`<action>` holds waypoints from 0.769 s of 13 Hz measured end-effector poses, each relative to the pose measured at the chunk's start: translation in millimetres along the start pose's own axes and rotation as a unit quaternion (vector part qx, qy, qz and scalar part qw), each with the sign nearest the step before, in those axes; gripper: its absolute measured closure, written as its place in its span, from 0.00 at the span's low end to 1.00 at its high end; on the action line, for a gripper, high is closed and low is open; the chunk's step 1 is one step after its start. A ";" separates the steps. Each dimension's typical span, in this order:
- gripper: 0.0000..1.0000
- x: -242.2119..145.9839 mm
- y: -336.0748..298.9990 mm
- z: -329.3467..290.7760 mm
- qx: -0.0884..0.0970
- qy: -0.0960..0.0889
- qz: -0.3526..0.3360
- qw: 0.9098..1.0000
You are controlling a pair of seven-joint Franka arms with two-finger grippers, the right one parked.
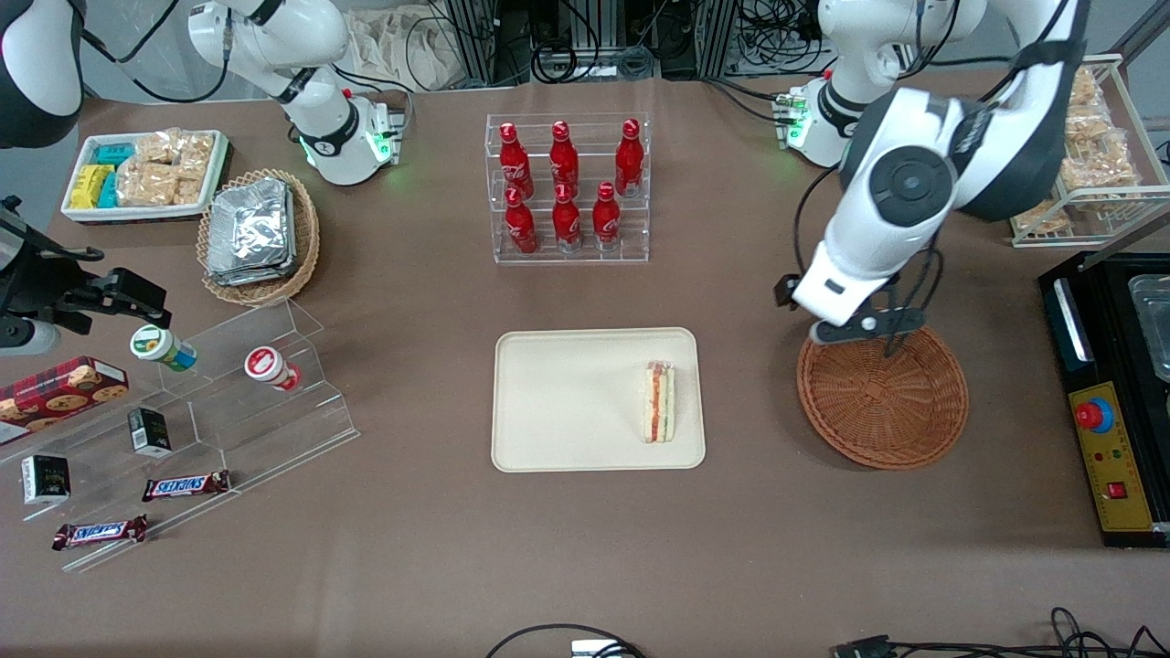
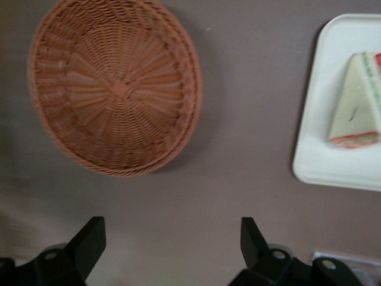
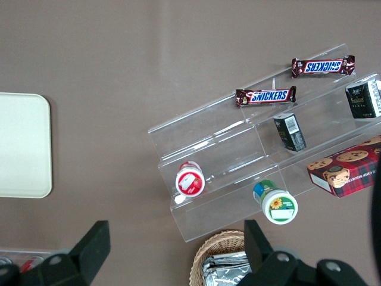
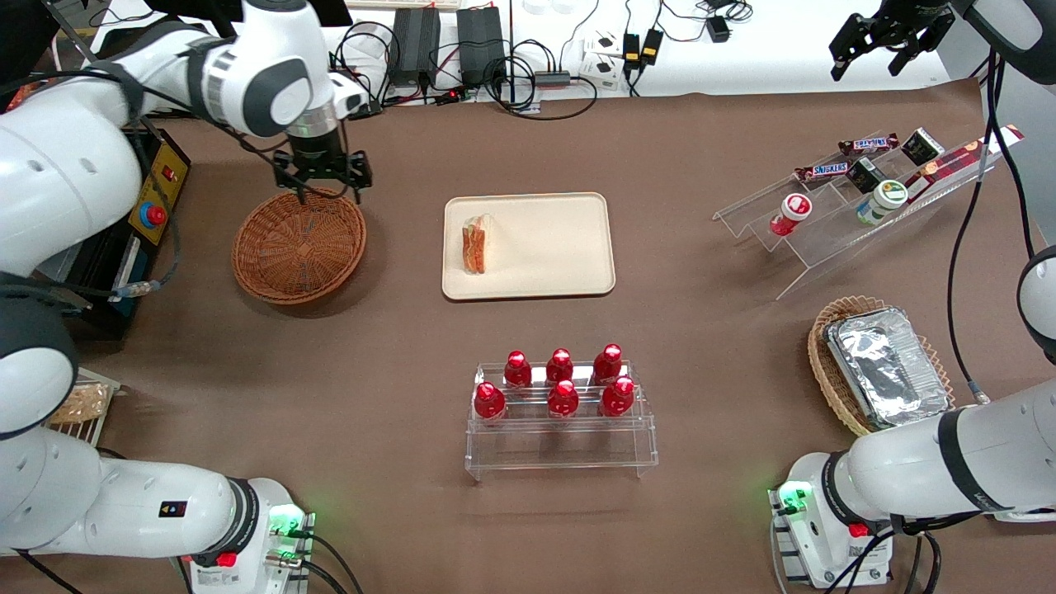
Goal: Place sandwich from basket to tray
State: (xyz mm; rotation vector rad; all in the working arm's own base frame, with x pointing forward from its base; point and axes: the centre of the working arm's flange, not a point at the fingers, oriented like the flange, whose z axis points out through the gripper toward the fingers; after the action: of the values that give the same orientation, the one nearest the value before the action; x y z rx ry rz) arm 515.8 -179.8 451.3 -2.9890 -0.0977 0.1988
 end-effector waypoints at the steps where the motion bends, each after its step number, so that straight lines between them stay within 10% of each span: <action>1: 0.00 1.1 -19.7 -4.3 0.001 -0.002 0.013 1.000; 10: 0.00 20.0 -170.5 -56.5 -0.039 0.000 0.099 0.994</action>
State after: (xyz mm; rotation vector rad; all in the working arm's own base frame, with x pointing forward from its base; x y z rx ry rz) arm 533.9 -17.8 529.4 -3.0756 0.1951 0.2198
